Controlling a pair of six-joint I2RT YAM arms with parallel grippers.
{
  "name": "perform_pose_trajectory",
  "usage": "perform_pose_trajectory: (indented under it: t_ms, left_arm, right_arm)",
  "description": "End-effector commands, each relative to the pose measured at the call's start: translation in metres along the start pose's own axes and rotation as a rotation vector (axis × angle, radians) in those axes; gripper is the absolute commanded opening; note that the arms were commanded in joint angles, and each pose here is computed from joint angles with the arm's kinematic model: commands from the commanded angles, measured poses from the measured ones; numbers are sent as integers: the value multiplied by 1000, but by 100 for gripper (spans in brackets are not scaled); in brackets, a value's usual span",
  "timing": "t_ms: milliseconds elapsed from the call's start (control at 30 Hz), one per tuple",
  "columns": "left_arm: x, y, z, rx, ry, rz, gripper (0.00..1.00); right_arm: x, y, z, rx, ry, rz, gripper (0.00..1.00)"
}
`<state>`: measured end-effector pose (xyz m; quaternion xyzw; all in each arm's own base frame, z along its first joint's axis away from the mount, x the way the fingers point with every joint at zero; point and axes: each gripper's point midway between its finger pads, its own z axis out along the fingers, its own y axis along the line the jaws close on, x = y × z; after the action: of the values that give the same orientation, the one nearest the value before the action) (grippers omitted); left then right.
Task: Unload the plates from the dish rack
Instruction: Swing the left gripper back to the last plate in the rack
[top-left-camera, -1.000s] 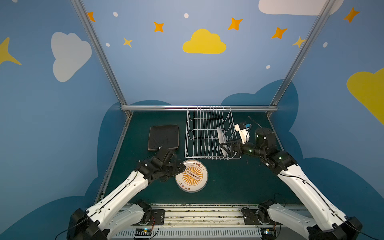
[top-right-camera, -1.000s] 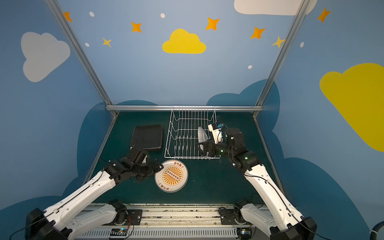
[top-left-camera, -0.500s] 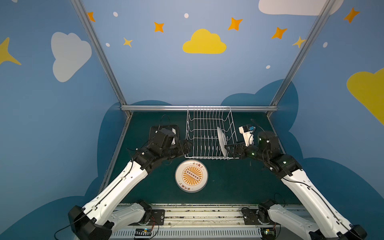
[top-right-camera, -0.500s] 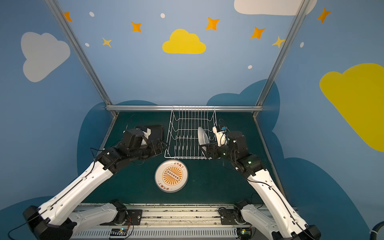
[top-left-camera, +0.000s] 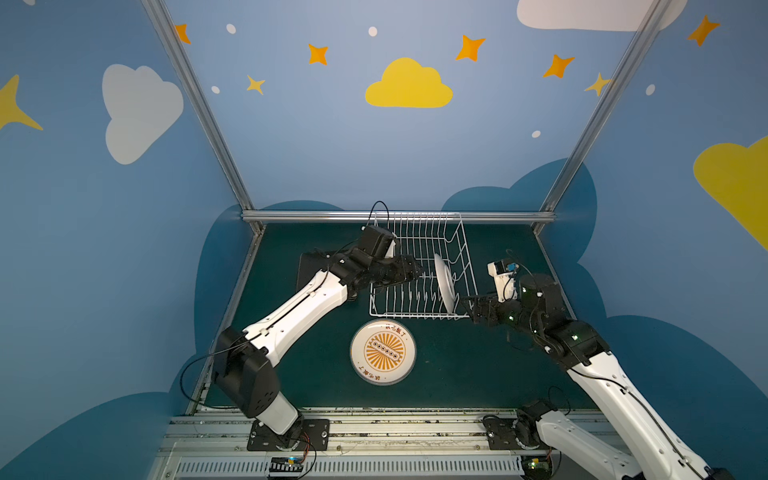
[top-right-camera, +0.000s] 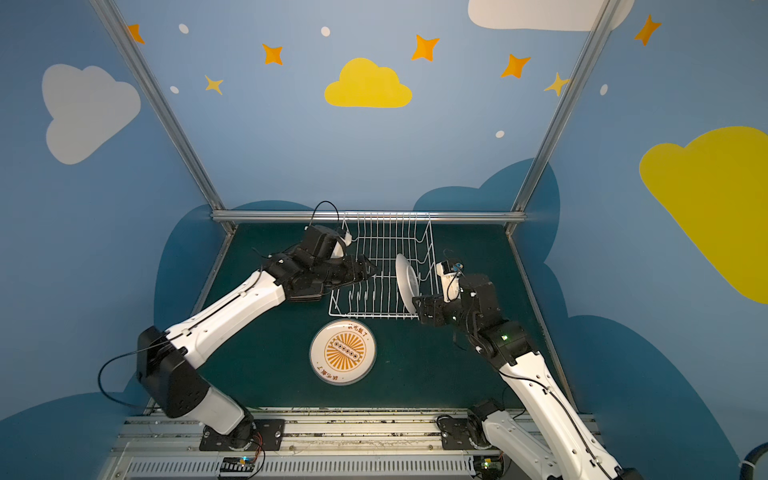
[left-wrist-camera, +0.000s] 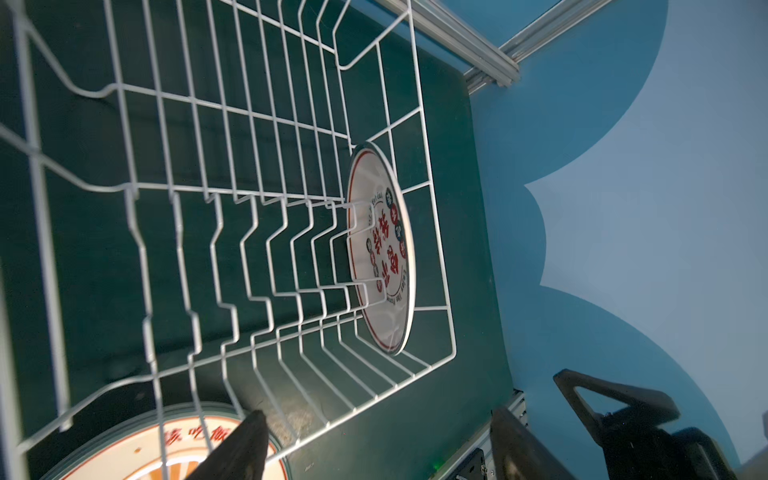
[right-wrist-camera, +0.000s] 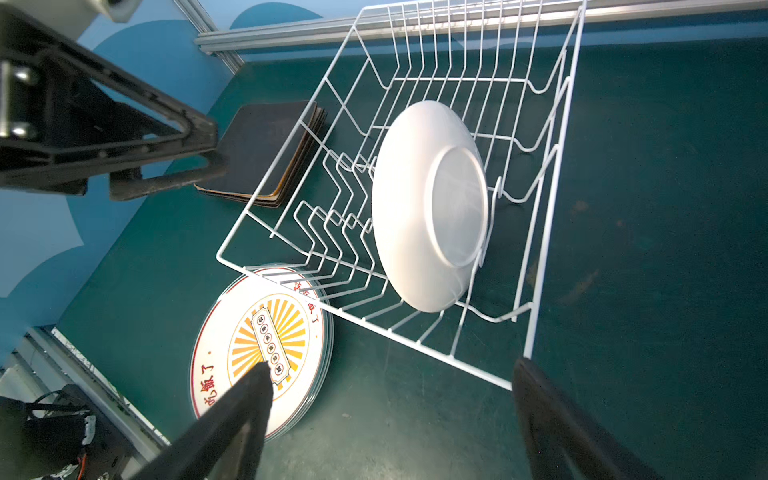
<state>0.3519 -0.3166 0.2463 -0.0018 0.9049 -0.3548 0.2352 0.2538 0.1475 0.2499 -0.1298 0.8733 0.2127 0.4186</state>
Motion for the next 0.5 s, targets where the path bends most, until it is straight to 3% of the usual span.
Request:
perform_pose_trajectory:
  t_ms: [0, 300, 467]
  left_arm:
    - [-1, -19, 15, 28, 33, 59, 80]
    - [10, -21, 81, 25, 165, 51, 68]
    - [11, -10, 103, -26, 160, 38, 49]
  right_arm:
    - [5, -12, -3, 62, 26, -24, 90]
    - [5, -19, 1, 71, 9, 3, 90]
    - [-2, -19, 0, 68, -9, 6, 89]
